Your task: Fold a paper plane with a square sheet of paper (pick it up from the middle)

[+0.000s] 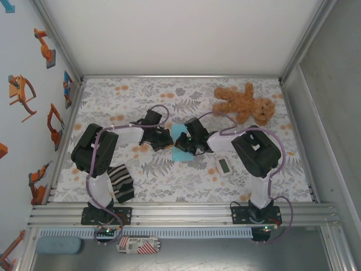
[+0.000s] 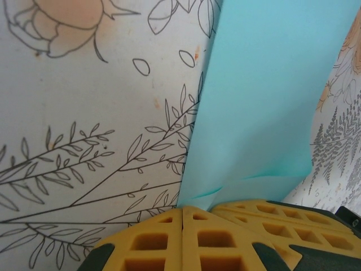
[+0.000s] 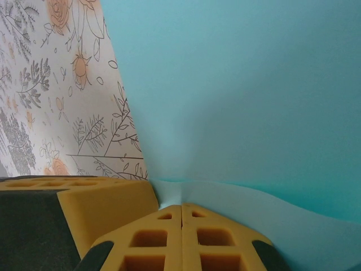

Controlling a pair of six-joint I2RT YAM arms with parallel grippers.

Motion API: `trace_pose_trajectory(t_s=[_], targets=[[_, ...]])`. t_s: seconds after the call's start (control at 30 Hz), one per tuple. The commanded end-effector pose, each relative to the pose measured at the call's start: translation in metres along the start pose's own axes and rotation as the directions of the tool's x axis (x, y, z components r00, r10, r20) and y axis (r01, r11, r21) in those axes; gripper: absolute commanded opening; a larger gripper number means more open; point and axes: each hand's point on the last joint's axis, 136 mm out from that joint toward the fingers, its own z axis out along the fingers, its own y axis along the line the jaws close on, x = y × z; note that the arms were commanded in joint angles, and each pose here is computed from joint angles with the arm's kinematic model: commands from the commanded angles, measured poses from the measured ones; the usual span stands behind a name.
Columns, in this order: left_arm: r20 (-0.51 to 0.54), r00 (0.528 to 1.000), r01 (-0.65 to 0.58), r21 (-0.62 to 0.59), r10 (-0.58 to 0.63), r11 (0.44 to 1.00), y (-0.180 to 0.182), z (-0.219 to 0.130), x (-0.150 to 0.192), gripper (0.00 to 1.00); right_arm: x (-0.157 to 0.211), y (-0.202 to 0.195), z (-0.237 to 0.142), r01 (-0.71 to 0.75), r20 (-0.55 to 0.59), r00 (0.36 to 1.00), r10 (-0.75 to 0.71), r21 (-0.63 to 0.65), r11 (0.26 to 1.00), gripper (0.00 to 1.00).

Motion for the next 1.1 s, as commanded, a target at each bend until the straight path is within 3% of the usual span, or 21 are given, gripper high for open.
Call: trace_pose_trajectory(t_s=[0.0,0.17,0.4,0.53,0.77,1.07], targets=[[-0.002,1.000,-0.014,-0.041,0.014,0.999,0.006,0.004,-0.002,0.00,0.013,-0.034,0.006,-0.039,-0.025,0.999,0.042,0.111,0.993,0.00],[-0.017,1.000,-0.001,-0.087,0.000,0.996,0.018,0.008,0.003,0.00,0.012,-0.026,0.004,-0.028,-0.024,0.999,0.030,0.085,0.996,0.00],[-0.058,0.998,0.022,-0.166,-0.032,0.986,0.045,0.015,0.017,0.00,-0.004,0.014,-0.022,0.083,0.034,0.996,-0.083,-0.001,0.997,0.00],[-0.060,0.998,0.020,-0.162,-0.030,0.987,0.044,0.014,0.017,0.00,-0.004,0.000,-0.025,0.106,0.035,0.993,-0.109,0.069,0.992,0.00],[-0.058,0.998,0.013,-0.153,-0.023,0.988,0.040,0.013,0.015,0.00,-0.005,-0.001,-0.018,0.106,0.021,0.994,-0.108,0.073,0.992,0.00],[-0.050,0.999,0.006,-0.129,-0.013,0.992,0.029,0.009,0.011,0.00,-0.002,-0.032,-0.015,0.046,0.025,0.998,-0.050,0.139,0.989,0.00]])
